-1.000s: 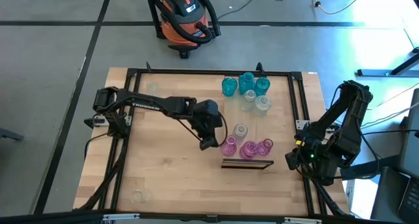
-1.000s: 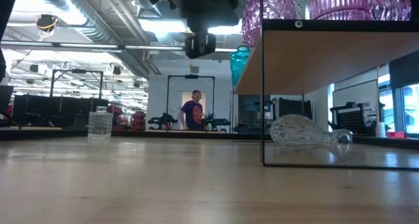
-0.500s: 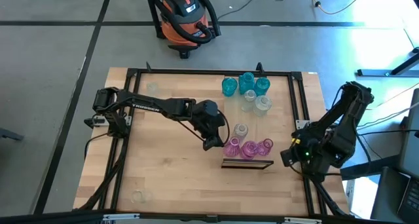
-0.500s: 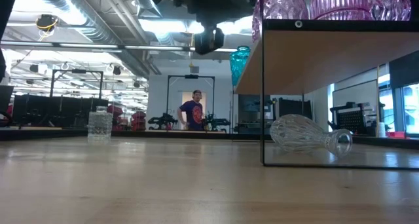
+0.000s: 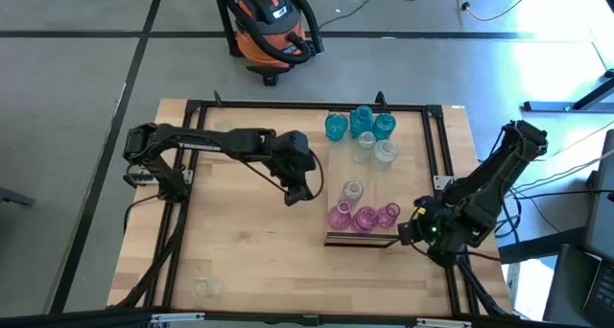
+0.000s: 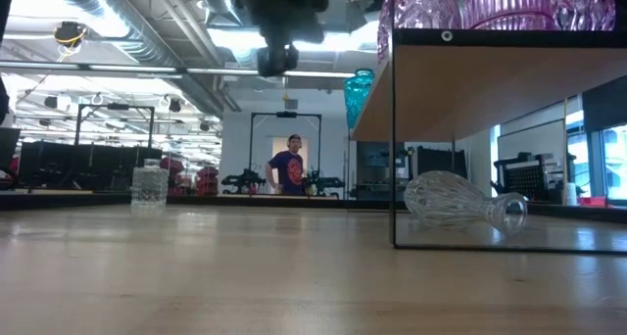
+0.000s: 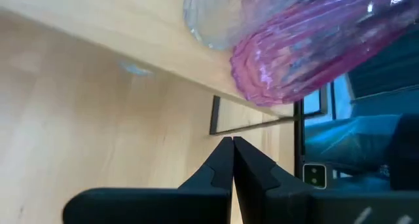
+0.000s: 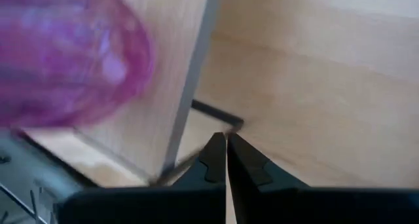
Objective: Sort vases onto shelf
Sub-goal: Adjust the pink vase on the shelf, then adjust the shelf
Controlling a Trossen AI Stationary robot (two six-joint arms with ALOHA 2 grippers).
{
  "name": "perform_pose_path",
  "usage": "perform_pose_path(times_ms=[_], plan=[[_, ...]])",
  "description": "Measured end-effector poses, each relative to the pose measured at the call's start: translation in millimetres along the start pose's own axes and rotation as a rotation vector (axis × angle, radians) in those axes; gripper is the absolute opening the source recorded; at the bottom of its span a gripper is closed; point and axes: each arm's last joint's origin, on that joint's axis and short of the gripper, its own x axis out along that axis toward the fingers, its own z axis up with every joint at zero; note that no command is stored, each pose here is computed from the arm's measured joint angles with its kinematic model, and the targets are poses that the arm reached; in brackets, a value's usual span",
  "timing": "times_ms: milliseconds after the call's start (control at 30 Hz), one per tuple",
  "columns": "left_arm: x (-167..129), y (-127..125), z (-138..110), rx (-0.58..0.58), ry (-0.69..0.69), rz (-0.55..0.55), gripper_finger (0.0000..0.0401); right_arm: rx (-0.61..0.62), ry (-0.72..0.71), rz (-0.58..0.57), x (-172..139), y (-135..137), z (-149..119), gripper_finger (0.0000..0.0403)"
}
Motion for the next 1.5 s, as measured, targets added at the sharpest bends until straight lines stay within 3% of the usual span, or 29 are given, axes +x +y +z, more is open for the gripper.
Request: perform_pose_path(times_ms=[800,1000,1267,1500], plan=[[-66.2,18.3,-13.5,0.034,0.058,0.19,0.0,0.127,-0.065,0.24,53.0,33.7,-10.8,0.0],[-73.1,19.6,-20.6,0.053,0.11,0.223,0.0,0.094,-0.112,0.278,61.3,48.2,4.8,0.0],[-88.0,12.6,-24.6,0.065,0.082,0.241,0.0,0.008,-0.139,0.279,68.9,61.4,31.2,0.0],[-100.8,8.4,-29.7,0.008,0.059,0.28,0.0,-0.08,-0.132,0.289,73.4,70.1,50.5,0.0]])
